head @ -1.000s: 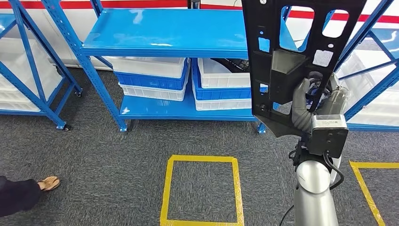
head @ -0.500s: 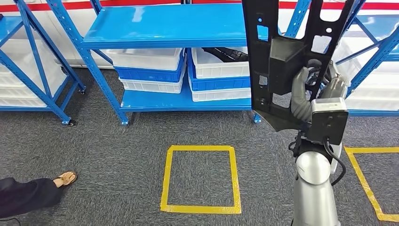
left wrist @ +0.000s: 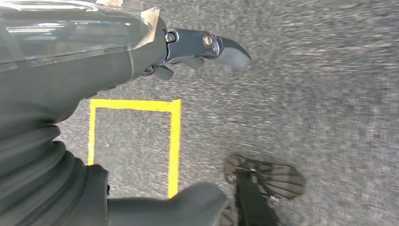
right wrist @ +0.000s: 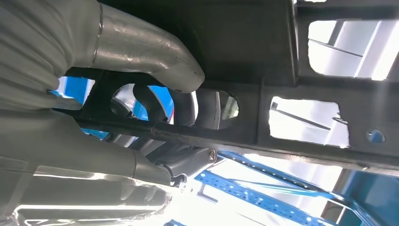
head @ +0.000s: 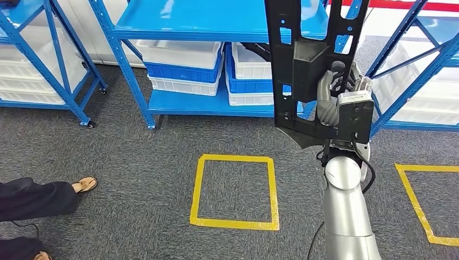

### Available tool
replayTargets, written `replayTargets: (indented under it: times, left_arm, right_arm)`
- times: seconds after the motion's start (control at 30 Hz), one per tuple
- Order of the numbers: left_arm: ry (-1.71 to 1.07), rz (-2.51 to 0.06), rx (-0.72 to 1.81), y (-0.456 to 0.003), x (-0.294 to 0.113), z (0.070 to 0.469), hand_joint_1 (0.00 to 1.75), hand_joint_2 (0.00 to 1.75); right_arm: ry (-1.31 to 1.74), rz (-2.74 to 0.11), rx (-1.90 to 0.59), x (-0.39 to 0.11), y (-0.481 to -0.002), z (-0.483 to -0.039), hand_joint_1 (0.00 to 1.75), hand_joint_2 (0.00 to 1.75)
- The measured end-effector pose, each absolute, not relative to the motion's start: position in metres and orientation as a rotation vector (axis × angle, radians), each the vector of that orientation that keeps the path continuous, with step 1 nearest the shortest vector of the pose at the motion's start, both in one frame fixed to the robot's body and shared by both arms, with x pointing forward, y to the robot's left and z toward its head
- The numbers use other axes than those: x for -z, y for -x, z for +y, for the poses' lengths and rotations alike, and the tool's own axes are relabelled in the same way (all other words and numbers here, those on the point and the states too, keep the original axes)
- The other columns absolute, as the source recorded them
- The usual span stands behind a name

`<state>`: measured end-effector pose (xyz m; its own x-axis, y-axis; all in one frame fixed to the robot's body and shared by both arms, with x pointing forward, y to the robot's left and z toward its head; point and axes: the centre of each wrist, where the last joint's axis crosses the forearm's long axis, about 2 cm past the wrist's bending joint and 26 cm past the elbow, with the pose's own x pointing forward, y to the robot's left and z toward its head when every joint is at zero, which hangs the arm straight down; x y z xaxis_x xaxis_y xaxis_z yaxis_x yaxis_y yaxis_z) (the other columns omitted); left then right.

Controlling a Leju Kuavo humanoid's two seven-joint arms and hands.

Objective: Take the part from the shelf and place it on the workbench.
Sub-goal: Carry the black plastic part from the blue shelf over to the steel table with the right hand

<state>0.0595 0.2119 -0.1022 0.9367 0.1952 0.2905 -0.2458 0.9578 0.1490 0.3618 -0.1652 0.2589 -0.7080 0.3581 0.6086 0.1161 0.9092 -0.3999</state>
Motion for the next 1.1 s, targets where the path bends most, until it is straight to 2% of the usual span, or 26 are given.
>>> replayTargets:
  times: [0.8,1.1]
  left_arm:
    - [-0.175,-0.325,-0.202,-0.062,0.102,0.211,0.00,1.75]
    - [-0.167,-0.399,-0.210,-0.066,0.105,0.241,0.00,1.75]
  right_arm:
    - [0.356,-2.333,-0.407,-0.253,-0.378,-0.166,1.75,1.75]
    - [0.383,-2.291,-0.382,-0.230,-0.375,-0.182,1.75,1.75]
